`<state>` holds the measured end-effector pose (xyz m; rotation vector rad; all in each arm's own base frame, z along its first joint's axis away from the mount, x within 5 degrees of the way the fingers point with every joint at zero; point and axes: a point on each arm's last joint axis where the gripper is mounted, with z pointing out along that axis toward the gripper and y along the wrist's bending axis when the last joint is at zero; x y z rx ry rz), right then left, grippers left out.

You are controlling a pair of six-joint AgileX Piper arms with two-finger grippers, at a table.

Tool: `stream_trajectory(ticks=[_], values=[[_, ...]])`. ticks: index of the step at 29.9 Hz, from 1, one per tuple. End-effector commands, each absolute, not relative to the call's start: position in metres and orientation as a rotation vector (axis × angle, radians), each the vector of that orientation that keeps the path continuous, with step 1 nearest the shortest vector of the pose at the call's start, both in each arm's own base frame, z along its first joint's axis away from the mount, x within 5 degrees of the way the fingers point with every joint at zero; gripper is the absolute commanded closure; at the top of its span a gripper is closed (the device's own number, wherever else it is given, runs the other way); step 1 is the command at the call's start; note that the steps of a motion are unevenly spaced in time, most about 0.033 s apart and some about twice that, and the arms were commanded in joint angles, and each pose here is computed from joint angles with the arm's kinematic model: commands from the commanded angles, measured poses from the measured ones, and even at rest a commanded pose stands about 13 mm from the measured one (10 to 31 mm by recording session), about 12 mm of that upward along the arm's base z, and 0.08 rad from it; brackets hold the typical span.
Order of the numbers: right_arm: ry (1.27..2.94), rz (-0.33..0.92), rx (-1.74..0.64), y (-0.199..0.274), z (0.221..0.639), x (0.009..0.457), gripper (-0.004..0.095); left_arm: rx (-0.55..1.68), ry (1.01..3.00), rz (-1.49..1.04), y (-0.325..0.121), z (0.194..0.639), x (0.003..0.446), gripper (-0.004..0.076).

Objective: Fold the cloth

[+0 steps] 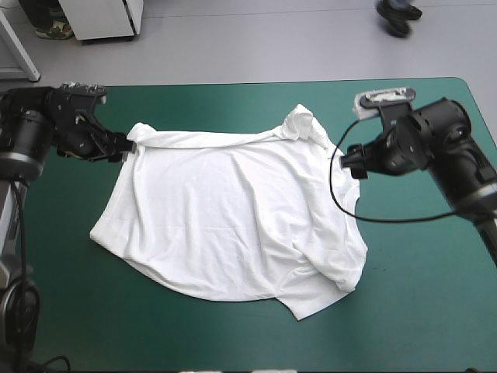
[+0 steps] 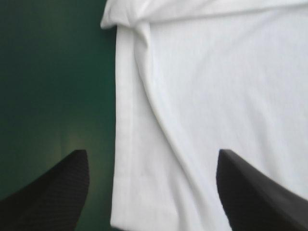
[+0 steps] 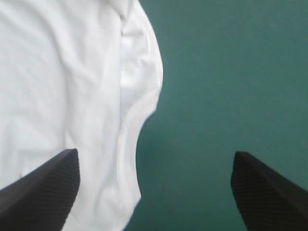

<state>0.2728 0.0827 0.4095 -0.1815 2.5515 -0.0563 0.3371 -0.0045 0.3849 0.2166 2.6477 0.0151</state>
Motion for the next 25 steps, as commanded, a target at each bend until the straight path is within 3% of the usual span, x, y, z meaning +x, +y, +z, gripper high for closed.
stream_trajectory(ticks=[1, 7, 12, 19, 25], values=[[2.542, -0.053, -0.148, 0.07, 0.398, 0.243, 0.0121, 0.21, 2.626, -0.004, -0.005, 0.395, 0.288, 0.0197], [2.734, -0.037, -0.105, 0.067, 0.335, 0.221, 0.0121, 0.171, 2.61, -0.011, -0.005, 0.378, 0.25, 0.0197], [2.732, 0.192, -0.063, 0.083, 0.297, 0.224, 0.0124, 0.163, 2.596, -0.044, -0.007, 0.373, 0.236, 0.0197], [2.83, 0.158, -0.024, 0.089, 0.256, 0.24, 0.0127, 0.163, 2.59, -0.043, -0.007, 0.376, 0.232, 0.0197], [2.907, 0.216, 0.034, 0.101, 0.225, 0.257, 0.0135, 0.163, 2.586, -0.041, -0.006, 0.376, 0.232, 0.0197]])
